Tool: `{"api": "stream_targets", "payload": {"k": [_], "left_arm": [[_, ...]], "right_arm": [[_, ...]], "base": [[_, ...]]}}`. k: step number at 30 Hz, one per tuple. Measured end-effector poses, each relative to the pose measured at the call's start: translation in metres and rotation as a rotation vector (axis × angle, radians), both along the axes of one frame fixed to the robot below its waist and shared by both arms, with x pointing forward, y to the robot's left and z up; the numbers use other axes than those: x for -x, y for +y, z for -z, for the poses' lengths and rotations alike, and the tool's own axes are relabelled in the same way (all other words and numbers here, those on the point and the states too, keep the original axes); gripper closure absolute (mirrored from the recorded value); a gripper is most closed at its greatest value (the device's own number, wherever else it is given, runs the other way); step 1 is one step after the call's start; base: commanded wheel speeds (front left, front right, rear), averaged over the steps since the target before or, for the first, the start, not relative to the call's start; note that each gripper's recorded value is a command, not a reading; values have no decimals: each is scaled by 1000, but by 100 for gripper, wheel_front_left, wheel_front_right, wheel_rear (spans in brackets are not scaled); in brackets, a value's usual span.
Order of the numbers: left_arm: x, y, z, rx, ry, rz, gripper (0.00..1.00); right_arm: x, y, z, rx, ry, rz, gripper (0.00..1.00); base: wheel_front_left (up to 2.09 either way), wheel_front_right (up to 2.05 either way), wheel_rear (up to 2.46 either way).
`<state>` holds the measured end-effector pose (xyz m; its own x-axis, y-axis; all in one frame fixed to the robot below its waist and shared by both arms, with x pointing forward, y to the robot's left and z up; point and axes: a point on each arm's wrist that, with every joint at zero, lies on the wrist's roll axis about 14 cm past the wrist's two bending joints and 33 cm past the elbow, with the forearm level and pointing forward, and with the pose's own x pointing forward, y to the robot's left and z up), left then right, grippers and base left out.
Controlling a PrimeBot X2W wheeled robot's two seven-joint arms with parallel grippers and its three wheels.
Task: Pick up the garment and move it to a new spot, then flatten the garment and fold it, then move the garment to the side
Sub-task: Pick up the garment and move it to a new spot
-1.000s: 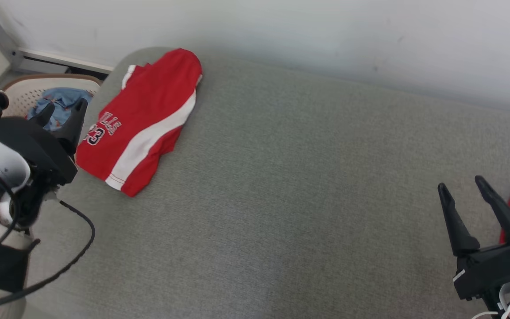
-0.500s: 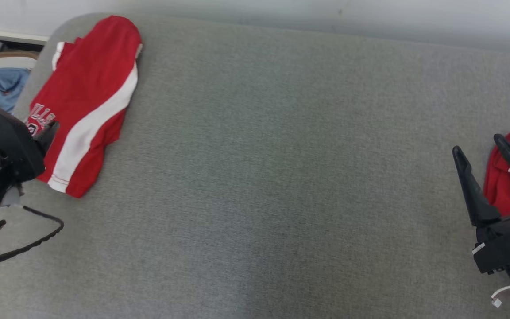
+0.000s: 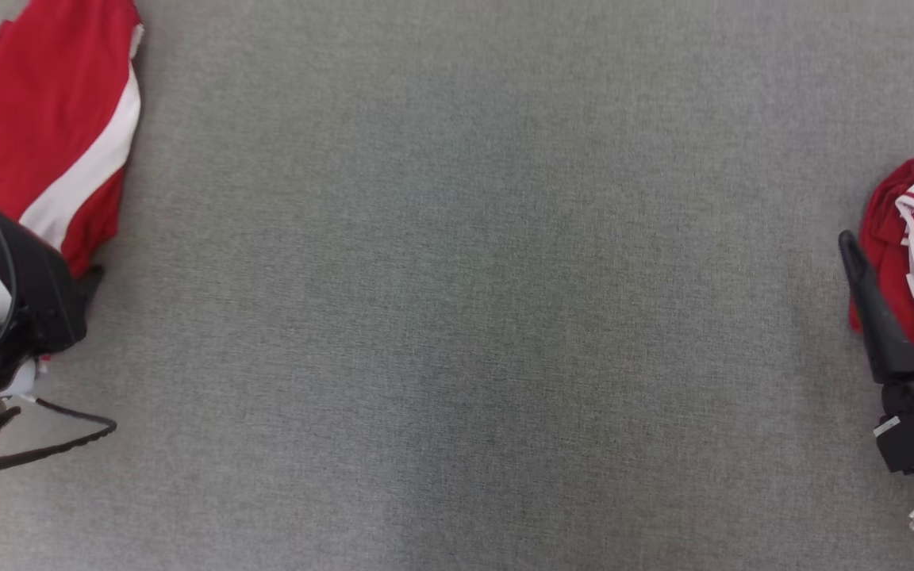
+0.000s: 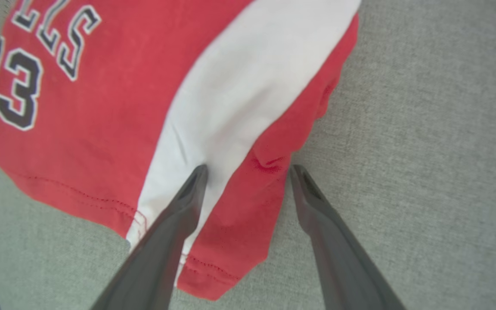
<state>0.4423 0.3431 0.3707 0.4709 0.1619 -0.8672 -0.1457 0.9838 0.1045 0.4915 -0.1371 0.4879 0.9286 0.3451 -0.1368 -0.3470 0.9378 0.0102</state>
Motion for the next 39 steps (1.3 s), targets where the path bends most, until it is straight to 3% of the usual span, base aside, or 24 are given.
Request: {"api": "stream_targets", "payload": {"k": [1, 2, 3, 4, 14, 18, 28, 35, 39], "left_arm": [[-3, -2, 2, -2, 5, 9, 0], [-6, -4, 4, -6, 7, 19, 22], [-10, -4, 3, -13, 2, 27, 67], [-14, -4, 2, -20, -4, 35, 100], [-25, 3, -8, -74, -65, 69, 100], [-50, -16, -27, -16, -183, 69, 100], [-100, -102, -100, 200, -490, 166, 100], [-105, -164, -135, 293, -579, 314, 100], [-89, -229, -132, 415, -571, 427, 100]], "right_arm": [[-1, -3, 2, 3, 5, 7, 0], [-1, -5, 4, 11, 8, 11, 0], [-2, -6, 6, 15, 12, 14, 0], [-3, -6, 8, 16, 17, 14, 0], [-7, -1, 13, 22, 29, 1, 0], [-9, -1, 10, 20, 21, 8, 0], [-9, 11, -5, -56, -8, 29, 0], [4, 6, -16, -110, -20, 73, 0], [13, -7, -23, -130, -40, 122, 0]], "base": [[0, 0, 0], [0, 0, 0], [0, 0, 0], [0, 0, 0], [0, 0, 0], [0, 0, 0], [0, 0, 0], [0, 0, 0], [0, 0, 0]]}}
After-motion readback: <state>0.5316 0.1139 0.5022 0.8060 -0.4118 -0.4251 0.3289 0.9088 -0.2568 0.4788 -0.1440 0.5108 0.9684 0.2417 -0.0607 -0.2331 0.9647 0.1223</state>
